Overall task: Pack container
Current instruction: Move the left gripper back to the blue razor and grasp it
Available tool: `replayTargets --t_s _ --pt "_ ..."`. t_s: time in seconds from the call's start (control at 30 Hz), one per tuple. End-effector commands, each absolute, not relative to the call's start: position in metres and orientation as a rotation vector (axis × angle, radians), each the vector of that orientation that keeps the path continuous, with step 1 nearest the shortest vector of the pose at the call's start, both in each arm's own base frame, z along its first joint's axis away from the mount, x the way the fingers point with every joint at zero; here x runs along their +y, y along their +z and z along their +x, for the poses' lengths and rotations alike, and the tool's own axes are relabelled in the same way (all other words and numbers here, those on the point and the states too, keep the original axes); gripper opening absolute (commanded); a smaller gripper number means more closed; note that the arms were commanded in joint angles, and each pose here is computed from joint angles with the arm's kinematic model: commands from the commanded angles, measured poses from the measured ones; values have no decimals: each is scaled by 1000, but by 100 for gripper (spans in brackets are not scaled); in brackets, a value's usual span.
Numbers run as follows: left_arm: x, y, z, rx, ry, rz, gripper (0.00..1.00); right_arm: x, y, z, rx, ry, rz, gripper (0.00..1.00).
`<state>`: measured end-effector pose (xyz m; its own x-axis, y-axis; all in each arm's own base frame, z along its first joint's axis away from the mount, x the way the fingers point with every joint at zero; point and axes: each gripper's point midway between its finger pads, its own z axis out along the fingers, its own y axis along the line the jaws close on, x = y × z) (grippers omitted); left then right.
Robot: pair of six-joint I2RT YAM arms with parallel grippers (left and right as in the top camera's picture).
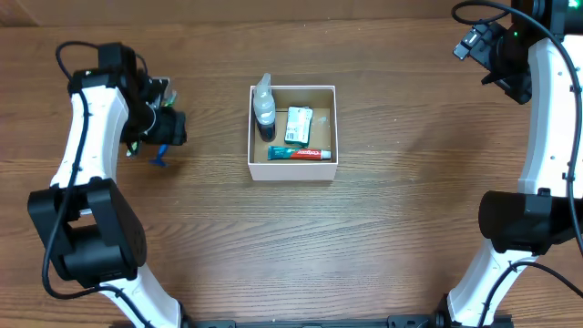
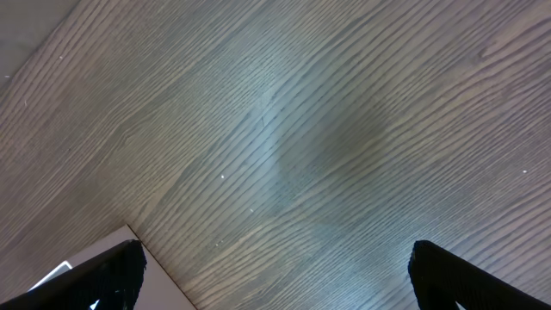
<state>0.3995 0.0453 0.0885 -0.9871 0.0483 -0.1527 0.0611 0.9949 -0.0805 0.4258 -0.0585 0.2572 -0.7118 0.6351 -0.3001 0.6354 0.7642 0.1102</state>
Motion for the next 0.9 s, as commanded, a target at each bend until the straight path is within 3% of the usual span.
replayTargets --t_s 0.0,0.53,0.87 --pt "49 63 394 3010 -159 36 84 -60 263 426 2620 5 977 100" --pt "56 16 406 2902 -71 93 84 -60 263 426 2620 5 977 100" --pt "59 0 400 2901 -40 72 72 -60 263 426 2620 5 977 100"
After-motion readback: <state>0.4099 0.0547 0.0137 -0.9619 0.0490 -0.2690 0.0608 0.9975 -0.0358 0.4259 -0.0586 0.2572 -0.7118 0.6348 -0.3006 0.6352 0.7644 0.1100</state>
